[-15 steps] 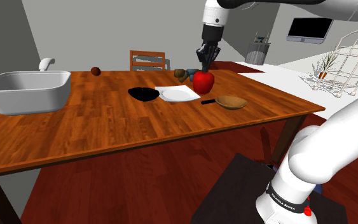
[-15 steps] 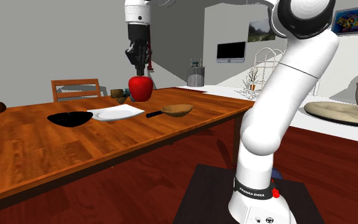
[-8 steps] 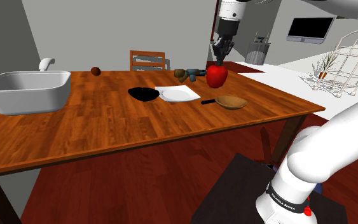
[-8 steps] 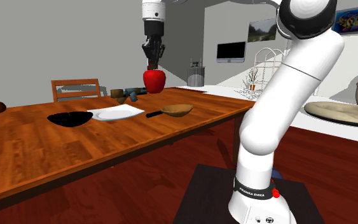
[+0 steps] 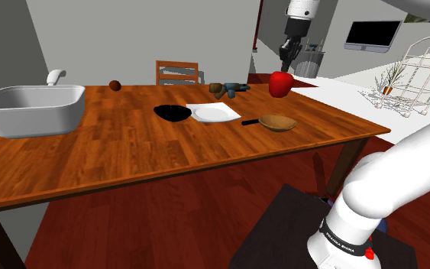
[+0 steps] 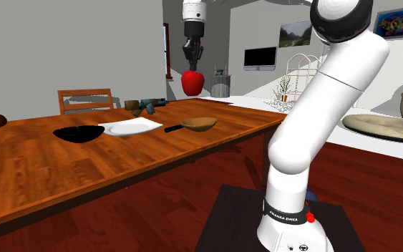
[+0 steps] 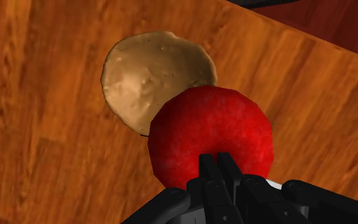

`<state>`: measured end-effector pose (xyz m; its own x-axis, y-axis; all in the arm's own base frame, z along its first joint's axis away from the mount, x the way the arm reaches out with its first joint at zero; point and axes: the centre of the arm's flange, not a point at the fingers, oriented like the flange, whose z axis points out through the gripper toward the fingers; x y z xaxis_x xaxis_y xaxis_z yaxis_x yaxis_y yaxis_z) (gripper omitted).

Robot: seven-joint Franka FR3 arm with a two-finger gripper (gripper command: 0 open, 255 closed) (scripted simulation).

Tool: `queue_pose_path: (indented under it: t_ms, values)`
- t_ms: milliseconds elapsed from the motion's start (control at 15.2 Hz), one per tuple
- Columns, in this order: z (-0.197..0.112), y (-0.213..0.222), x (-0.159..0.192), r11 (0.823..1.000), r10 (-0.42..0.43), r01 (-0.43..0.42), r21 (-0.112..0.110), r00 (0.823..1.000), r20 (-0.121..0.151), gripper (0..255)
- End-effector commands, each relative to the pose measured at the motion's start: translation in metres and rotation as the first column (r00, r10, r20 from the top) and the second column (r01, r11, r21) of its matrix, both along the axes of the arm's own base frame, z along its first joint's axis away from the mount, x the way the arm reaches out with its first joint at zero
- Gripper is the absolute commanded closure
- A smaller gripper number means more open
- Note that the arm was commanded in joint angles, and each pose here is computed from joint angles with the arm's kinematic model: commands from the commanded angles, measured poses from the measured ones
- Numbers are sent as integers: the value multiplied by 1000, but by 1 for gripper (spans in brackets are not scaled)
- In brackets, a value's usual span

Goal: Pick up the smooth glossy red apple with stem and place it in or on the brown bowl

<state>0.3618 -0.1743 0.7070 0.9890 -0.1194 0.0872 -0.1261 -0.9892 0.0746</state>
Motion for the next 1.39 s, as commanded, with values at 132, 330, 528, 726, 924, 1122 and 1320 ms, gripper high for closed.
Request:
queue_pose_path:
  t_ms: [132, 330, 528, 726, 924, 1122, 1320]
  values:
    - [20, -51, -20, 1000, 1, -1, 0, 1000, 0, 255]
    - [4, -51, -20, 1000, 1, -1, 0, 1000, 0, 255]
    - [-12, -51, -20, 1000, 1, -1, 0, 1000, 0, 255]
    - [-28, -51, -20, 1000, 1, -1, 0, 1000, 0, 255]
    - [-44, -51, -20, 1000, 1, -1, 0, 1000, 0, 255]
    - [-60, -51, -20, 1000, 1, -1, 0, 1000, 0, 255]
    - [-75, -51, -20, 1000, 1, -1, 0, 1000, 0, 255]
